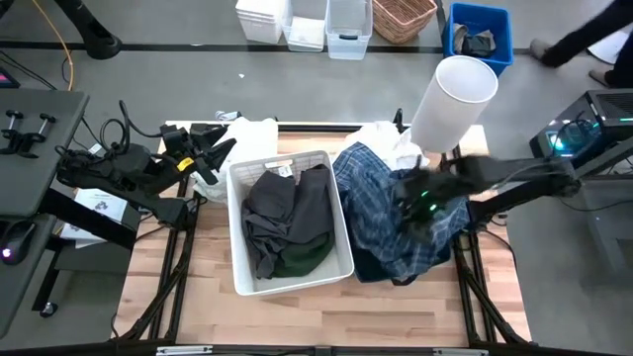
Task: Sort clothes
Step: Put the long-sleeved blue patterned polo into the white laundry bin
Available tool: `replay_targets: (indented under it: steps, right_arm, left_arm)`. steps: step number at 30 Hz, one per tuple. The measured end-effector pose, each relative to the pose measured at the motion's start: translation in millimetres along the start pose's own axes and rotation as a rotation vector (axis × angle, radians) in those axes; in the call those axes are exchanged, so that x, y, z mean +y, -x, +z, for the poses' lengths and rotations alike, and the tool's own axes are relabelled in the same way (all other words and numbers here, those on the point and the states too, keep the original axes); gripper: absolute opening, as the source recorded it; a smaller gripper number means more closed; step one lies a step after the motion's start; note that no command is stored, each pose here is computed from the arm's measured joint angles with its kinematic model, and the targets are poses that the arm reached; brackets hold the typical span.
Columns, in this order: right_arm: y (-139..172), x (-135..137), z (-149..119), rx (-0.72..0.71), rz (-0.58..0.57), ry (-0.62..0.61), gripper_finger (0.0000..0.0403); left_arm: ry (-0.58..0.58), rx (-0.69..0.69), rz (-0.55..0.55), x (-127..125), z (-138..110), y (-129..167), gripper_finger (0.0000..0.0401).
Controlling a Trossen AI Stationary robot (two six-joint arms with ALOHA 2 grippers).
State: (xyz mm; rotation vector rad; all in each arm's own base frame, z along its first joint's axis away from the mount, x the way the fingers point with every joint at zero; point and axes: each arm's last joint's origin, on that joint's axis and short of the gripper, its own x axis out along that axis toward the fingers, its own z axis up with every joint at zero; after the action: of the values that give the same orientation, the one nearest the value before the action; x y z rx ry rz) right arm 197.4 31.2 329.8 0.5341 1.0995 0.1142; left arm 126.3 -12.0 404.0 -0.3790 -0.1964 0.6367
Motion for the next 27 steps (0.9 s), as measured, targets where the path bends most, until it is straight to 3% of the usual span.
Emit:
replay_targets:
  steps: [4, 8, 12, 20, 24, 27]
  right_arm:
    - [-49.9, -14.8, -14.9, 0.059, 0.091, -0.066, 0.0012]
    - [-61.4, -13.2, -14.7, 0.012, 0.141, -0.093, 0.0012]
    - [-19.8, 11.5, 14.9, -0.21, 0.158, 0.036, 0.0012]
    - [108.0, 60.4, 89.0, -0.925, 0.002, 0.421, 0.0012]
    - [120.5, 79.7, 136.9, -1.123, 0.042, 0.609, 0.0012]
    - [118.7, 95.1, 173.9, -1.258, 0.168, 0.765, 0.0012]
  left_arm:
    - [0.0, 0.0, 0.0, 0.1, 0.1, 0.1, 0.0266]
    - [0.0, 0.0, 0.0, 0.1, 0.1, 0.1, 0.0266]
    - [-0.016, 0.0, -0.001, 0.1, 0.1, 0.1, 0.0266]
    - [-0.039, 0.009, 0.002, -0.4, -1.7, -0.7, 0.0266]
    - [-0.042, 0.011, 0.002, -0.9, -2.4, -1.2, 0.0266]
    - [-0.042, 0.011, 0.002, -0.9, -2.3, -1.2, 0.0266]
